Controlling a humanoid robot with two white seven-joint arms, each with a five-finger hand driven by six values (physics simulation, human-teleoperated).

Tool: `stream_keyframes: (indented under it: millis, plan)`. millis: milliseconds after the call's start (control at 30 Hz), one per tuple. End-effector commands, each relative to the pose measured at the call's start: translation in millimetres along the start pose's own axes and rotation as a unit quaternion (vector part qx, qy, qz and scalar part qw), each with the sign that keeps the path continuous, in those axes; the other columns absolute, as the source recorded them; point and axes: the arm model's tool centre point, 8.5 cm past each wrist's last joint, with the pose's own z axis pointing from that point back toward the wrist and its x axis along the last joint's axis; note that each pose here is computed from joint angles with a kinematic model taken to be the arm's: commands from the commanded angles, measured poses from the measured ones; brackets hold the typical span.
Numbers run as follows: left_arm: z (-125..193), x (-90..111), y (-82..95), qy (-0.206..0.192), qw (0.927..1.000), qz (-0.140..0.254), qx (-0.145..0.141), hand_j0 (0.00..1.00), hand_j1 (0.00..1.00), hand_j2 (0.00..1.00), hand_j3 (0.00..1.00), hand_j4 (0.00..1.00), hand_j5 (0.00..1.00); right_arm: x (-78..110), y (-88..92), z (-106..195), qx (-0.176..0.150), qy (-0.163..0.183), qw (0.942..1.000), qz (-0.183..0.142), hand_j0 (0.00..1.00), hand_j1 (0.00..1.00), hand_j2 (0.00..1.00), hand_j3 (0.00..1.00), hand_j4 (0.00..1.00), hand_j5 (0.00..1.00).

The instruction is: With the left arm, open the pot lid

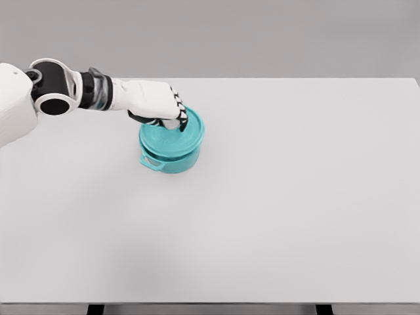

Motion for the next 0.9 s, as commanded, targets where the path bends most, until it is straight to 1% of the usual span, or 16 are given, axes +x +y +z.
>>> stream_keyframes:
  millis: [0,67,167,200,333,433,533,767,800,833,867]
  plan:
    - [11.6,-6.4,-4.0,0.012,0.9999,0.008,0.001,0.59,0.59,0.59,0.59,0.59,0.59,0.0,0.0,0.0,0.0,0.0,1.0,-0.001,1.0,1.0,1.0,1.0,1.0,1.0]
    - [21.7,-11.6,-8.8,0.021,0.9997,0.016,0.0,0.59,0.59,0.59,0.59,0.59,0.59,0.0,0.0,0.0,0.0,0.0,1.0,-0.001,1.0,1.0,1.0,1.0,1.0,1.0]
    - [43.2,-23.3,-22.7,0.045,0.9985,0.028,-0.012,0.59,0.59,0.59,0.59,0.59,0.59,0.0,0.0,0.0,0.0,0.0,1.0,-0.001,1.0,1.0,1.0,1.0,1.0,1.0]
    - [47.0,-25.6,-24.8,0.05,0.9982,0.03,-0.013,0.59,0.59,0.59,0.59,0.59,0.59,0.0,0.0,0.0,0.0,0.0,1.0,-0.001,1.0,1.0,1.0,1.0,1.0,1.0]
    - [78.8,-38.3,-39.9,0.083,0.9954,0.043,-0.021,0.59,0.59,0.59,0.59,0.59,0.59,0.1,0.0,0.0,0.0,0.0,1.0,0.0,1.0,1.0,1.0,1.0,1.0,1.0]
    - [96.9,-43.5,-52.1,0.101,0.9931,0.051,-0.032,0.59,0.59,0.59,0.59,0.59,0.59,0.1,0.0,0.0,0.0,0.0,1.0,0.0,1.0,1.0,1.0,1.0,1.0,1.0]
    - [99.5,-45.1,-55.2,0.105,0.9924,0.053,-0.035,0.59,0.59,0.59,0.59,0.59,0.59,0.0,0.0,0.0,0.0,0.0,1.0,-0.001,1.0,1.0,1.0,1.0,1.0,1.0]
    - [113.0,-58.0,-71.5,0.131,0.9874,0.073,-0.05,0.62,0.62,0.62,0.62,0.62,0.62,0.1,0.0,0.0,0.0,0.0,1.0,0.0,1.0,1.0,1.0,1.0,1.0,1.0]
    - [114.3,-58.7,-72.6,0.133,0.987,0.074,-0.052,0.64,0.64,0.64,0.64,0.64,0.64,0.0,0.0,0.0,0.0,0.0,1.0,-0.001,1.0,1.0,1.0,1.0,1.0,1.0]
    - [115.2,-59.8,-73.0,0.135,0.9866,0.076,-0.051,0.69,0.69,0.69,0.69,0.69,0.69,0.1,0.0,0.0,0.0,0.0,1.0,0.0,1.0,1.0,1.0,1.0,1.0,1.0]
    - [118.6,-64.7,-79.2,0.144,0.9844,0.086,-0.054,0.94,0.94,0.94,0.94,0.94,0.94,0.0,0.0,0.0,0.0,0.0,1.0,-0.001,1.0,1.0,1.0,1.0,1.0,1.0]
